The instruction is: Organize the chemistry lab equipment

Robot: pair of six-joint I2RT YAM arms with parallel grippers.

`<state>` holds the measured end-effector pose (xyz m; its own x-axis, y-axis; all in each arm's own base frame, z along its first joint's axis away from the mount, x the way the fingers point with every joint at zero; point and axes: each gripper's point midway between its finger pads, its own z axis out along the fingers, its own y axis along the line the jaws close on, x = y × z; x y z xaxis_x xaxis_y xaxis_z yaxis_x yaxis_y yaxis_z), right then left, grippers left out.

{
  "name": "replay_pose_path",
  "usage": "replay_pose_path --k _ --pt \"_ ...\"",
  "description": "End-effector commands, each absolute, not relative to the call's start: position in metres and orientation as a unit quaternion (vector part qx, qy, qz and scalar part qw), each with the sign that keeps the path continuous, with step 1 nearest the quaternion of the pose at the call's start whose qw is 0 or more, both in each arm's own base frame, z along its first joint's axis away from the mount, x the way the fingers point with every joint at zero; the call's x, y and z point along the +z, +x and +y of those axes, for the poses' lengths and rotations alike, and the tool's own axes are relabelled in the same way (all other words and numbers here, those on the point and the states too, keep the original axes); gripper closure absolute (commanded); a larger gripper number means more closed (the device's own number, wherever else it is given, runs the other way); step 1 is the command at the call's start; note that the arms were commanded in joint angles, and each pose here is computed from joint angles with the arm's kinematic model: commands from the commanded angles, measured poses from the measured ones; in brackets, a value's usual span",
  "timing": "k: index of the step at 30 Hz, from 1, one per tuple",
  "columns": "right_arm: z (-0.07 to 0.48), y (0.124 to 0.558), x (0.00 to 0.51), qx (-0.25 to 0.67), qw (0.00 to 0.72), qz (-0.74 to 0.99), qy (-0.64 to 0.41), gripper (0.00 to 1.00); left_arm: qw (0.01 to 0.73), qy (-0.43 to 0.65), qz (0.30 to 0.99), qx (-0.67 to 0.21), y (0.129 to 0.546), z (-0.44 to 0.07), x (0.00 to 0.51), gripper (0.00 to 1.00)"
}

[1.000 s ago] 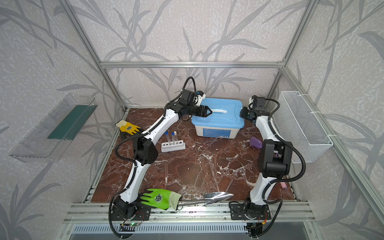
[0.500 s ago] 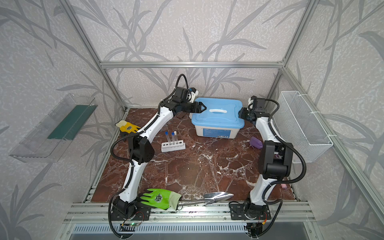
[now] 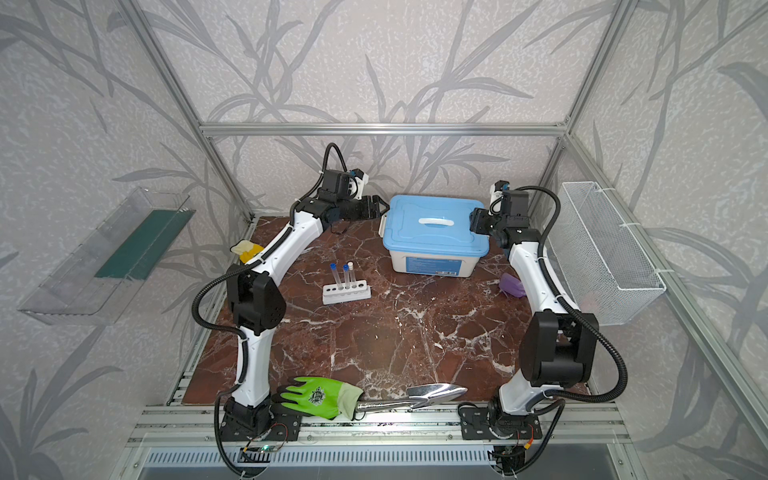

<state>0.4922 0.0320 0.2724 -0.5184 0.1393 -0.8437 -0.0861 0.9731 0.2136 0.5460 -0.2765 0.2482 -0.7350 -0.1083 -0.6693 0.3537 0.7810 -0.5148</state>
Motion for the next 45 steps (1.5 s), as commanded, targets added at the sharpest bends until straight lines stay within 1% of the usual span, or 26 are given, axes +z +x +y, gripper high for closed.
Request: replay_pose_path --k 1,4,8,11,15,29,45 --pt "0.056 0.484 0.281 0.092 0.493 0.864 -0.038 0.31 0.340 0.060 0.881 -0.325 0.540 -0.278 0.239 0.19" --pt "0.088 0.485 0.280 0.094 0.487 0.864 -0.085 0.29 0.329 0.051 0.883 -0.332 0.540 -0.276 0.233 0.19" --pt "0.125 0.492 0.273 0.096 0.475 0.865 -0.131 0.29 0.312 0.044 0.887 -0.338 0.541 -0.278 0.220 0.19" --pt "0.145 0.499 0.264 0.100 0.464 0.867 -0.151 0.29 0.295 0.037 0.893 -0.338 0.541 -0.278 0.203 0.18" --pt "0.162 0.506 0.258 0.099 0.457 0.867 -0.170 0.29 0.282 0.032 0.889 -0.359 0.543 -0.282 0.192 0.18" --pt "0.177 0.521 0.219 0.101 0.423 0.882 -0.182 0.29 0.266 0.036 0.868 -0.418 0.543 -0.297 0.188 0.17" --pt "0.181 0.526 0.201 0.110 0.409 0.888 -0.178 0.29 0.242 0.041 0.856 -0.456 0.546 -0.315 0.178 0.16"
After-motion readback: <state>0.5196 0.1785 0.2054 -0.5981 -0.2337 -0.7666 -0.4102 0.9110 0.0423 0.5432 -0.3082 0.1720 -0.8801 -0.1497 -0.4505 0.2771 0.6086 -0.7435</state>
